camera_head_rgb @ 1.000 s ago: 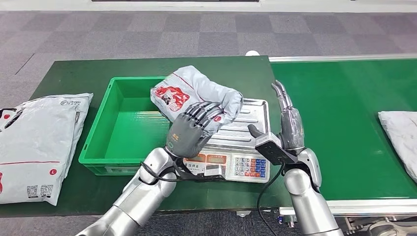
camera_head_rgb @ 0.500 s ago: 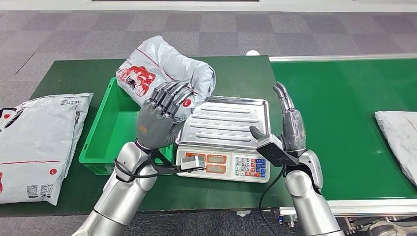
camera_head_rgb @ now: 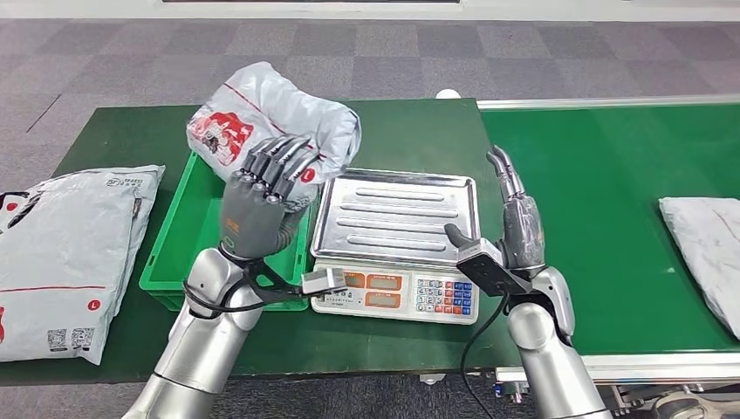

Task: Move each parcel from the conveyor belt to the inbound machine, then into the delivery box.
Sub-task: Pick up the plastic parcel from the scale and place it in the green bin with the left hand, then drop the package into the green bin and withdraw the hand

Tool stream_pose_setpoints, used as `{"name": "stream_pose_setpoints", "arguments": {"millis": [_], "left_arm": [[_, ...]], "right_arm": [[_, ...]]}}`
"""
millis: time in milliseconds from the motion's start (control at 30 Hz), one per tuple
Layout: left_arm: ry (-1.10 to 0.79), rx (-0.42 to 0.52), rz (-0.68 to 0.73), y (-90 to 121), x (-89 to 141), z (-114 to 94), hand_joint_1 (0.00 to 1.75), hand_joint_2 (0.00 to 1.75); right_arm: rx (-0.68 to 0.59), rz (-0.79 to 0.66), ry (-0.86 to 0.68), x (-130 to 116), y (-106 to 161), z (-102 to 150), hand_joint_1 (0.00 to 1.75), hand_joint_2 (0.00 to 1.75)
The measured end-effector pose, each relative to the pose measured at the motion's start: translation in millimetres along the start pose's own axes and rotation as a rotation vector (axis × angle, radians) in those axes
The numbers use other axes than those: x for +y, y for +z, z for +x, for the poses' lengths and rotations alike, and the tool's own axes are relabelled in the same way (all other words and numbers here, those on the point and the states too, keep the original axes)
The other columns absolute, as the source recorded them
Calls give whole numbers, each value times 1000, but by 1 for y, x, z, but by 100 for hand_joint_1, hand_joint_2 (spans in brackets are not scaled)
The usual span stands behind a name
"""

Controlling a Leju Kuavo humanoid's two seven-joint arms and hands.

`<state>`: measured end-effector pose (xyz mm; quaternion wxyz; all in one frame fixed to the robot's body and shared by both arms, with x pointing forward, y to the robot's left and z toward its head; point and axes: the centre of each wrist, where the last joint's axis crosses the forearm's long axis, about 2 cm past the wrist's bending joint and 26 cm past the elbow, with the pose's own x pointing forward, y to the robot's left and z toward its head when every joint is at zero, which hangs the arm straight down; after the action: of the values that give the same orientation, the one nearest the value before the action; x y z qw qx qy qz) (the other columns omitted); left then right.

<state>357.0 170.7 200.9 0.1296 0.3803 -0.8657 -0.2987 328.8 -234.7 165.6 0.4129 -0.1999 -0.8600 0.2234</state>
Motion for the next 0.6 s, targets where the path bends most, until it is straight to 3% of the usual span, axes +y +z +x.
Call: {"name": "stream_pose_setpoints", "arguments": {"millis": [67,133,200,267,300,367,467,600], "left_arm": [[-27,65,-11,2,2,-8,175,175],[-20,198,-88,5,0,-19,175,175],[46,411,-309,13,-10,-40,175,175],[133,586,-622,34,-21,-65,175,175],[174,623,-749,48,-25,-76,175,175],[222,636,-863,73,-28,-89,175,175],[207,655,-871,89,-29,-97,175,175],[196,678,-890,93,-29,-104,175,175]], "right_arm": [[3,-6,3,-1,1,1,0,175],[5,-7,9,-2,4,1,0,175],[8,-3,19,-3,8,1,0,175],[9,3,29,-3,11,1,0,175],[11,4,33,-3,12,0,0,175],[19,6,38,-3,17,-1,0,175],[27,7,42,-4,20,-2,0,175],[28,10,43,-4,22,-2,0,175]]}}
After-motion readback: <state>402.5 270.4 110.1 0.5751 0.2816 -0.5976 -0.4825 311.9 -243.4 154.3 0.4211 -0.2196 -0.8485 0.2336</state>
